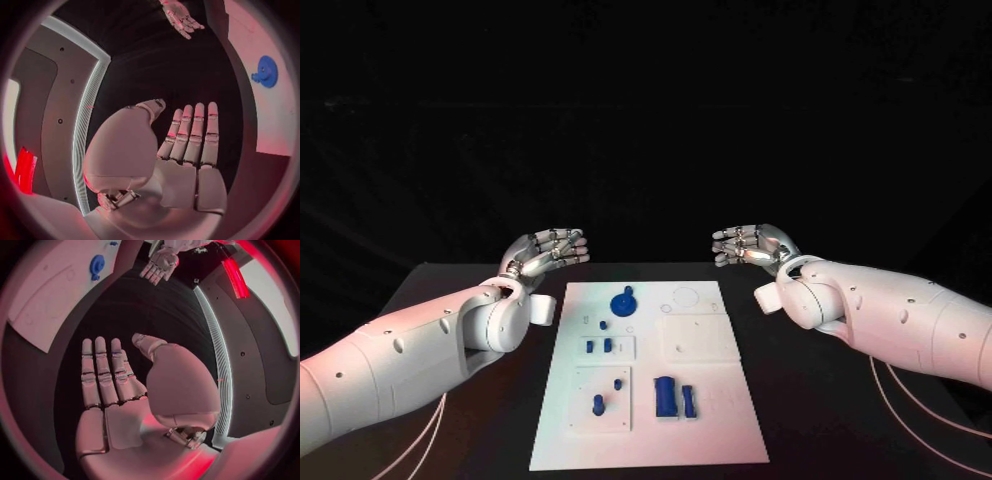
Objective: Assemble the parts on the task board
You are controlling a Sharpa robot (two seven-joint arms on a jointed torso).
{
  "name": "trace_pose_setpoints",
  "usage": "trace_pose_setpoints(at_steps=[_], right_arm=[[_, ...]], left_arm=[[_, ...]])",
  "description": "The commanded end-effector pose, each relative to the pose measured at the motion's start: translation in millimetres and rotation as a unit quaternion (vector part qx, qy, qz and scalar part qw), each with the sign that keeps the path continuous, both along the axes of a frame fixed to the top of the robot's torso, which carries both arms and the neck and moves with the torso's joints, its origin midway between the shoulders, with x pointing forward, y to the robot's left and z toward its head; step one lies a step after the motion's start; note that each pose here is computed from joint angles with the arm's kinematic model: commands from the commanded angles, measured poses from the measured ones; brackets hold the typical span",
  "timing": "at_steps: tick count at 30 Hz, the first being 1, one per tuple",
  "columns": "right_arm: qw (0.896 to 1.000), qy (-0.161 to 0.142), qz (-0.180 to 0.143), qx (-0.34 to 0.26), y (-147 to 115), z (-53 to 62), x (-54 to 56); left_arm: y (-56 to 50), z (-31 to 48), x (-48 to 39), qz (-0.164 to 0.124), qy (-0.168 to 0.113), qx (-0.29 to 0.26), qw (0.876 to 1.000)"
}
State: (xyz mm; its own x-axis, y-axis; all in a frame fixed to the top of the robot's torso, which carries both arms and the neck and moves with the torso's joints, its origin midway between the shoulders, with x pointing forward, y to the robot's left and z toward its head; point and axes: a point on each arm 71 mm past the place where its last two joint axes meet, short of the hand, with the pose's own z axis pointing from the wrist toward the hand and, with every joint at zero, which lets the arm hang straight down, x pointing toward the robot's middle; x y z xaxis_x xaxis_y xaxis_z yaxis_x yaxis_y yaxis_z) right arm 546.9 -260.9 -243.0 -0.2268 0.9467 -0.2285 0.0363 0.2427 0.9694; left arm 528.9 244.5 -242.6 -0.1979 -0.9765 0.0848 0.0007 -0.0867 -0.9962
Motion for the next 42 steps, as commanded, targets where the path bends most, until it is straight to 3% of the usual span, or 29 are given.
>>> trace_pose_setpoints(at_steps=[1,8,13,18,25,42], right_arm=[[1.000,0.001,0.000,-0.003,-1,0.0,-1.5],[1.000,-0.009,-0.015,0.023,12,0.3,-13.2],[0.997,-0.021,-0.042,0.061,32,3.1,-33.7],[0.992,-0.028,-0.075,0.099,53,10.0,-60.4],[0.987,-0.030,-0.099,0.122,67,17.6,-82.0],[0.986,-0.030,-0.103,0.125,68,18.8,-85.2]], left_arm=[[0.4,1.2,-1.2,-0.003,0.000,0.002,1.000],[-8.8,2.7,-9.8,0.012,0.000,0.007,1.000],[-22.9,6.0,-25.2,0.036,0.001,0.016,0.999],[-38.9,11.6,-46.0,0.065,0.003,0.027,0.998],[-50.2,17.4,-63.9,0.087,0.005,0.037,0.996],[-52.1,18.4,-67.1,0.091,0.005,0.038,0.995]])
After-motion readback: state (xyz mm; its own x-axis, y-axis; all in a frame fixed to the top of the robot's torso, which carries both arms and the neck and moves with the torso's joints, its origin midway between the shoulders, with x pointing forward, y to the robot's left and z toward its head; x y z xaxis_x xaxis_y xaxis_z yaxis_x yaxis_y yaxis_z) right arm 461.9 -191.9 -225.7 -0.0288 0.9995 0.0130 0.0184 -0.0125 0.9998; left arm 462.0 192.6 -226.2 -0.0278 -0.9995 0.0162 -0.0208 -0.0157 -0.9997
